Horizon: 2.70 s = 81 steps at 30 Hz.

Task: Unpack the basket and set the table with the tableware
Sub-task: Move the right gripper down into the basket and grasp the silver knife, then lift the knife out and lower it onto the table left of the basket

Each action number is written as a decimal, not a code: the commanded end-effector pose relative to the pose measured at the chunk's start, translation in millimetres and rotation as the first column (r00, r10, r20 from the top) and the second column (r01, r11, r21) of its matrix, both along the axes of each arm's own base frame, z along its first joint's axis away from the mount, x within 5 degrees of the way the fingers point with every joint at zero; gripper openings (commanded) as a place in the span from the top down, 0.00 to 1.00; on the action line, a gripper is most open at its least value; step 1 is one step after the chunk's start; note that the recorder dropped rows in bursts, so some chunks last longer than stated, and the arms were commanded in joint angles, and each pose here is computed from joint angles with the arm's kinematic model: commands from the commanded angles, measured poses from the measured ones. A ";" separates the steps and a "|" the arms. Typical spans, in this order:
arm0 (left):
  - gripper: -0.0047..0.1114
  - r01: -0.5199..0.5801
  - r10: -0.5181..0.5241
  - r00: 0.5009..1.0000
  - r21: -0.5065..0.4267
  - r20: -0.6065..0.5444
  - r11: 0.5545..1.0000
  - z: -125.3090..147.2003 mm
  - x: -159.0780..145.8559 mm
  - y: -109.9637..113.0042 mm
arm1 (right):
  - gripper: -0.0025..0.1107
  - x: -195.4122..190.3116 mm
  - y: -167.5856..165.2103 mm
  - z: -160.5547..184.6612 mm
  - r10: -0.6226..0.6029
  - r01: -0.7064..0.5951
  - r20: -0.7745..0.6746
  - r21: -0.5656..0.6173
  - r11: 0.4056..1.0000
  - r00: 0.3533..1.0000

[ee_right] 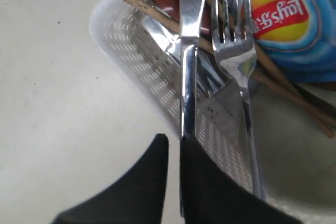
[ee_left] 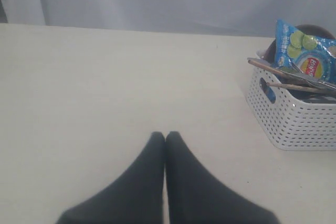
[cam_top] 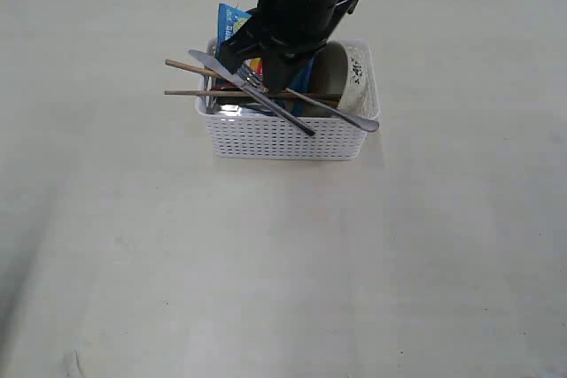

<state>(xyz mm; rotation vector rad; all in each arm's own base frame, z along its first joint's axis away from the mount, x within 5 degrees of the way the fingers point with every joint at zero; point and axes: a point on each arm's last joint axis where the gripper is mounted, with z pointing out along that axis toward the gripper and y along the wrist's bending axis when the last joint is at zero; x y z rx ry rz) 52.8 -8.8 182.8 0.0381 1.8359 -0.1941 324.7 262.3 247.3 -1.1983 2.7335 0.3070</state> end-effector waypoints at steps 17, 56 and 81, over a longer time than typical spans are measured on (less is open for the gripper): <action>0.96 0.005 -0.005 1.000 0.003 0.003 1.000 -0.9 -0.1 -0.2 | 0.60 39.1 34.4 -24.2 0.016 -0.016 -0.005 0.042 0.999 1.000; 0.96 0.005 -0.005 1.000 0.003 0.003 1.000 -0.9 -0.1 -0.2 | 0.98 -83.9 118.2 56.8 -0.311 0.313 -0.040 0.194 0.930 0.950; 0.96 0.005 -0.005 1.000 0.003 0.003 1.000 -0.9 -0.1 -0.2 | 0.98 -112.0 172.7 -36.5 -0.605 0.605 -0.023 0.067 0.793 0.796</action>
